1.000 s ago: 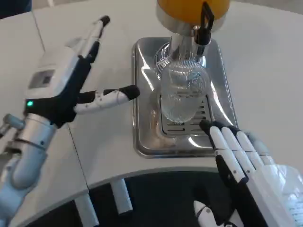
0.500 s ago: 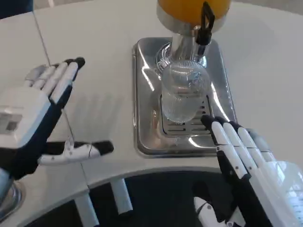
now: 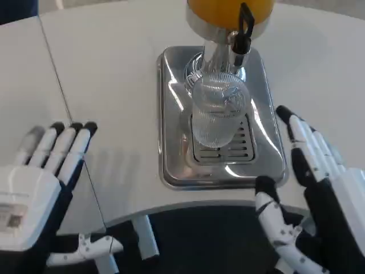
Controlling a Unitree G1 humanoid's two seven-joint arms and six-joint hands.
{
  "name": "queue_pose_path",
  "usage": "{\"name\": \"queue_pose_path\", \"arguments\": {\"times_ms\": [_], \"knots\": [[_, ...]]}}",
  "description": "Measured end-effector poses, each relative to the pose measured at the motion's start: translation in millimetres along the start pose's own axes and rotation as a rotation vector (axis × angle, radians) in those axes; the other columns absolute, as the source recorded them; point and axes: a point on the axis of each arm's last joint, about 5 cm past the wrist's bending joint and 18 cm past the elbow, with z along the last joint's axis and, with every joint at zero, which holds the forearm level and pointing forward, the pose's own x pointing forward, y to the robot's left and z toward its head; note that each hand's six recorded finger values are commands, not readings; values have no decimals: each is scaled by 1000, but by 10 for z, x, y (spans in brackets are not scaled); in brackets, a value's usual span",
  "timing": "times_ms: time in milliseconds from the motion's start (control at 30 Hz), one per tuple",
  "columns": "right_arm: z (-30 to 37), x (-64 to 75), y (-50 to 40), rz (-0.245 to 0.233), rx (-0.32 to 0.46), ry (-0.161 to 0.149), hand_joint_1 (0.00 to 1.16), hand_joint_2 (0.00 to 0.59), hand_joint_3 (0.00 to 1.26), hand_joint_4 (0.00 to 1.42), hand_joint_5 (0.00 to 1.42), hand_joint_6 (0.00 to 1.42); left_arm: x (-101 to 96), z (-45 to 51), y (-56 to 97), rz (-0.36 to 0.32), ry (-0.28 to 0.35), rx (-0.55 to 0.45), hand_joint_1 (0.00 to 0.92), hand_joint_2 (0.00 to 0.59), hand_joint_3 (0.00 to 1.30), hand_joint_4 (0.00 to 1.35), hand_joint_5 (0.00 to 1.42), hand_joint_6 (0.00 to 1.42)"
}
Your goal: Grasp the cup under the faucet to collect the drink, then remove the cup.
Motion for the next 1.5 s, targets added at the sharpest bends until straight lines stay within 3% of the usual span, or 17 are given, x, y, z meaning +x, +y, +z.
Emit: {"name": "queue_pose_path", "arguments": {"times_ms": [100, 167, 467, 567, 800, 933, 1000, 1167, 1500], "knots": [[-44, 61, 5, 0, 25, 21, 0, 565, 0, 0, 0, 0, -27, 20, -29, -15, 5, -17, 0, 0, 0, 0, 0, 0], [-76, 173, -7, -20, 49, 29, 0, 579, 0, 0, 0, 0, -49, 32, -44, -25, 7, -30, 0, 0, 0, 0, 0, 0], [-23, 583, -55, -101, 138, -63, 0, 586, 0, 0, 0, 0, -67, 143, -123, -70, -1, -95, 0, 0, 0, 0, 0, 0], [-10, 651, -51, -105, 159, -74, 0, 586, 0, 0, 0, 0, -35, 156, -121, -70, -11, -98, 0, 0, 0, 0, 0, 0], [65, 812, -69, -139, 186, -136, 0, 586, 0, 0, 0, 0, -7, 175, -119, -59, -14, -111, 0, 0, 0, 0, 0, 5], [125, 939, -82, -188, 206, -172, 0, 586, 0, 0, 0, 0, 1, 205, -105, -44, -17, -127, 0, 0, 0, 0, 0, 8], [129, 962, -77, -196, 218, -172, 0, 586, 0, 0, 0, 0, 1, 207, -106, -46, -17, -128, 0, 1, 0, 0, 0, 9], [99, 1089, 15, -219, 255, -147, 0, 586, 0, 0, 0, 0, -1, 219, -114, -48, -15, -135, 0, 2, 0, 0, 0, 10], [112, 1208, 197, -235, 324, -167, 0, 586, 0, 0, 0, 0, 5, 261, -140, -64, -30, -152, 0, 0, 0, 0, 0, 12]]}}
